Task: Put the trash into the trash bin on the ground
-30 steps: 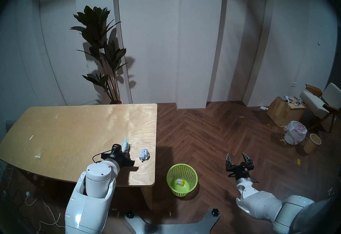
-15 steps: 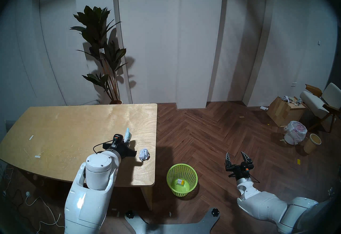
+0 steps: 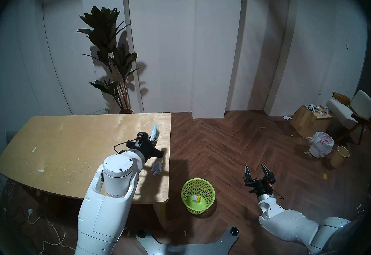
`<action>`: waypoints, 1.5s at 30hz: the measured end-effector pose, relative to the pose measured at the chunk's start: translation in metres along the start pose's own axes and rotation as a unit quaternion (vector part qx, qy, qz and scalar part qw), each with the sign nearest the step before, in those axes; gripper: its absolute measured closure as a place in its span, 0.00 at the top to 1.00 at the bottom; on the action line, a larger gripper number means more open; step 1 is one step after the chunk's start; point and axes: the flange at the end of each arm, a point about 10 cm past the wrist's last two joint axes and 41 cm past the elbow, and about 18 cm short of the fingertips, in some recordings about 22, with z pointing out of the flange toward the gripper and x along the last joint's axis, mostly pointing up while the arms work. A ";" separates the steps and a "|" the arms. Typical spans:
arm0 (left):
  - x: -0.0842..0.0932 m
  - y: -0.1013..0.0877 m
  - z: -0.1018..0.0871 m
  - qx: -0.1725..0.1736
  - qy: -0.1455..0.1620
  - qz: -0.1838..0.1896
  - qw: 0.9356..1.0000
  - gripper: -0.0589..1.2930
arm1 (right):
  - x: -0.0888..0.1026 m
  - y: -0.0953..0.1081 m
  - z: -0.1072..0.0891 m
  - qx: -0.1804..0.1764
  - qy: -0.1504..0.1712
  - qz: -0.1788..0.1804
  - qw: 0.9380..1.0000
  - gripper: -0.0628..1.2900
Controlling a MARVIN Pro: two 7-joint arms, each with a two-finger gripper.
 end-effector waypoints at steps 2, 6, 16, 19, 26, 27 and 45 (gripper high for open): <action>0.004 0.007 0.003 -0.011 0.005 0.000 1.000 0.08 | 0.003 -0.002 -0.001 0.003 0.003 0.006 1.000 0.95; 0.010 0.020 0.007 -0.029 0.010 0.000 1.000 0.08 | 0.007 -0.004 -0.003 0.008 0.008 0.016 1.000 0.95; 0.010 0.047 0.024 -0.066 0.004 0.001 0.998 0.08 | 0.021 -0.011 -0.009 0.021 0.020 0.042 0.999 0.95; 0.006 0.053 0.031 -0.073 -0.004 0.003 0.997 0.08 | 0.027 -0.013 -0.011 0.024 0.024 0.051 0.998 0.95; -0.001 0.062 0.046 -0.080 -0.019 0.010 0.997 0.08 | 0.038 -0.019 -0.017 0.029 0.031 0.073 0.996 0.95; -0.002 0.063 0.048 -0.081 -0.021 0.012 0.996 0.08 | 0.040 -0.020 -0.018 0.029 0.032 0.077 0.996 0.95; -0.001 0.090 0.086 -0.089 -0.037 0.041 0.994 0.08 | 0.075 -0.031 -0.041 0.022 0.039 0.136 0.990 0.95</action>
